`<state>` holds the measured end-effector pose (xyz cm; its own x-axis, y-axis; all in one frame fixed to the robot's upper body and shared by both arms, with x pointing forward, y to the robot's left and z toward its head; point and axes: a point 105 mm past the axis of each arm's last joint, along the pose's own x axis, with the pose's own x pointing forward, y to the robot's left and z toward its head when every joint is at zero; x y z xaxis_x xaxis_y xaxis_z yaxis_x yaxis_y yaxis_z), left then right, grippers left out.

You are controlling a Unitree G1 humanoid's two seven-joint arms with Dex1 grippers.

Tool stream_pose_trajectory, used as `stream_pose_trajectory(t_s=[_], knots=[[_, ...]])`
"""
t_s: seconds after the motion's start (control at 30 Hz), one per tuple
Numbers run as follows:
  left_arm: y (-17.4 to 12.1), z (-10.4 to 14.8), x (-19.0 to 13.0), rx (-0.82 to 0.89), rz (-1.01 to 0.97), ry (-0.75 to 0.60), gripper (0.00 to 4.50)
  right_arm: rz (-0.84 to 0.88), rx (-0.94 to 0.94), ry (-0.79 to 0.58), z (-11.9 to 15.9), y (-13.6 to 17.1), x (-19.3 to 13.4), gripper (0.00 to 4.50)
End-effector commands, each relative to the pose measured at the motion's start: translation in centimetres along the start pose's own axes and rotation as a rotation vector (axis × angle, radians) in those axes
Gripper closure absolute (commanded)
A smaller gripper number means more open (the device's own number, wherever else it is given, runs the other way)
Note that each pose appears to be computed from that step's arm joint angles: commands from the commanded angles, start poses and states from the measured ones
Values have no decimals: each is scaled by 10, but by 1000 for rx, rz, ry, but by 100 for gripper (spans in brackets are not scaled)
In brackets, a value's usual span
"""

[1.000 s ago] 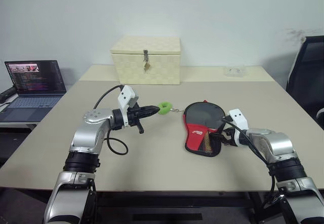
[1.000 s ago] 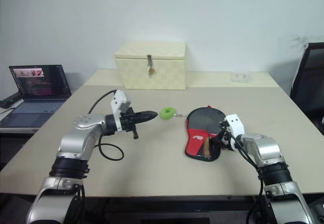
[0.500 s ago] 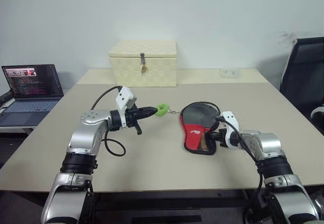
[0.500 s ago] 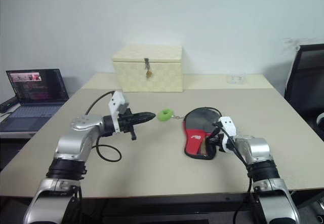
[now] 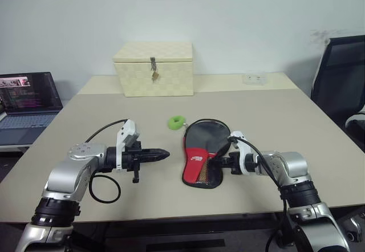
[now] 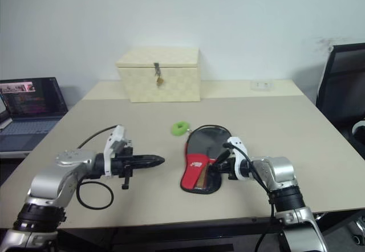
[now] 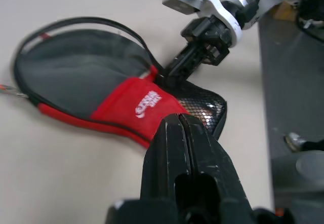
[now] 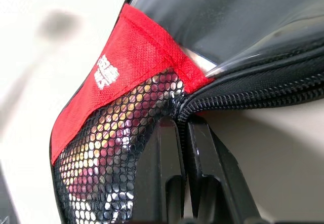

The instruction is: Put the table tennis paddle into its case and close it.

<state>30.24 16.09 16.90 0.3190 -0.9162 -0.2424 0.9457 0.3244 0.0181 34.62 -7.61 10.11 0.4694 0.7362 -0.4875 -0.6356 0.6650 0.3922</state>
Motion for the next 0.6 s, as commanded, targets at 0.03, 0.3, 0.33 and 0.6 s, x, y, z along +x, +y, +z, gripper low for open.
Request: stream_pose_trajectory(t_s=[0.03,0.3,0.33,0.6], knots=[[-15,11,-1,31,-34,-24,450,69,-17,20,-8,22,-8,448],[-34,1,5,-5,-95,-2,450,21,-25,47,-20,19,-30,448],[-34,1,5,-5,-97,-1,450,11,-27,46,-19,17,-32,448],[-35,0,7,0,-104,7,450,-34,-45,51,-14,4,-44,448]])
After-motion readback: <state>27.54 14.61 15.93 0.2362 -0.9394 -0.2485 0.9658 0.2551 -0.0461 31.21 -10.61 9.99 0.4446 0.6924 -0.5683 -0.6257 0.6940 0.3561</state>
